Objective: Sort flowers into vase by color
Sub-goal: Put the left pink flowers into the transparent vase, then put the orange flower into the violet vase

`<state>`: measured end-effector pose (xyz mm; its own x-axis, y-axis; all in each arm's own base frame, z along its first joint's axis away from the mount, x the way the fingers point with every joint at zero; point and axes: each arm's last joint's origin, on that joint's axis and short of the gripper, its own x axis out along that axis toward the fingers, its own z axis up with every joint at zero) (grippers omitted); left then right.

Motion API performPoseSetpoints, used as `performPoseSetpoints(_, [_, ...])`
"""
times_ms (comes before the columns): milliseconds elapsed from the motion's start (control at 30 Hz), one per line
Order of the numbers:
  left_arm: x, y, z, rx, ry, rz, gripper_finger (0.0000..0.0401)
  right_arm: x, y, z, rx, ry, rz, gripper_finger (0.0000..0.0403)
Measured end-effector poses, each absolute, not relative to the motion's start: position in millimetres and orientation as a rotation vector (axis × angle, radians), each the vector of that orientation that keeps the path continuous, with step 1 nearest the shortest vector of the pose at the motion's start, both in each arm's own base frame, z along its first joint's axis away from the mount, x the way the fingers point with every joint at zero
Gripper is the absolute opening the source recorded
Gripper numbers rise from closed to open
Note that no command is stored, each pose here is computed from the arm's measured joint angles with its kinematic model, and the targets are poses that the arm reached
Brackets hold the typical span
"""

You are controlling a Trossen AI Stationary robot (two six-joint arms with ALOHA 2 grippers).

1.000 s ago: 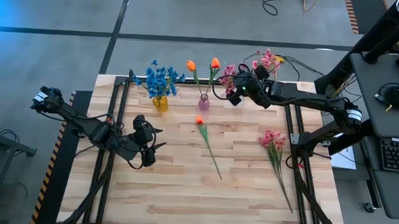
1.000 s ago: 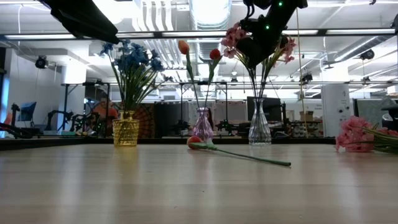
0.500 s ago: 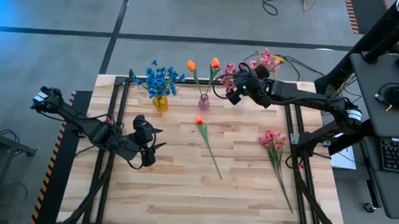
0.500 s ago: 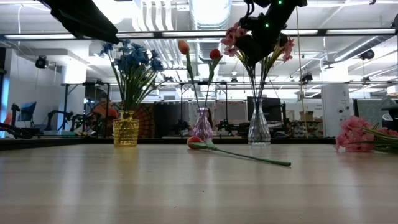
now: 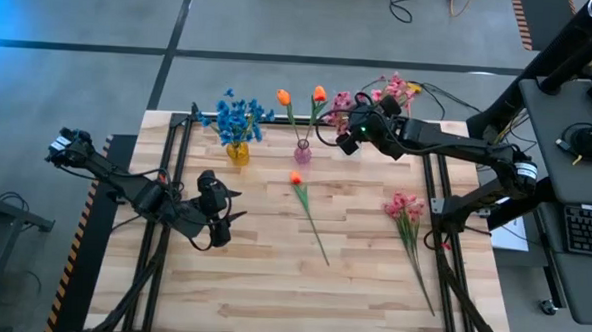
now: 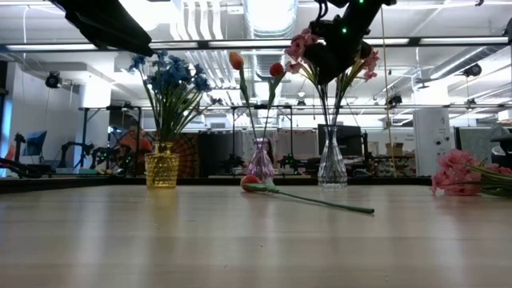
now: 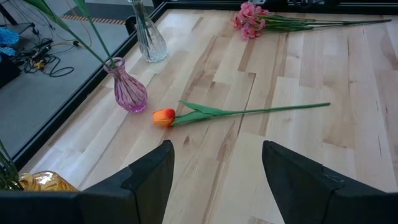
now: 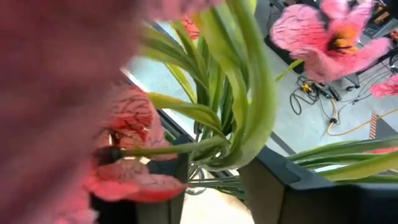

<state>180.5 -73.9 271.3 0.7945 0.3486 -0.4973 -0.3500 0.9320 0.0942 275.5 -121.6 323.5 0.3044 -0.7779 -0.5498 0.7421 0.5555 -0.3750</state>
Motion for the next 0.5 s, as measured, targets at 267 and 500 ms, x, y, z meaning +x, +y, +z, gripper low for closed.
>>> performPoseSetpoints(267, [180.5,-73.9,271.3,-0.002,0.534,0.375,0.0225,271.1,-118.9,327.7,-0.037,0.778,-1.01,0.0169])
performPoseSetpoints(500, [180.5,-73.9,271.3,-0.003,0.534,0.375,0.0225,270.2,-112.1,336.6,-0.032,0.797,-0.994,0.0174])
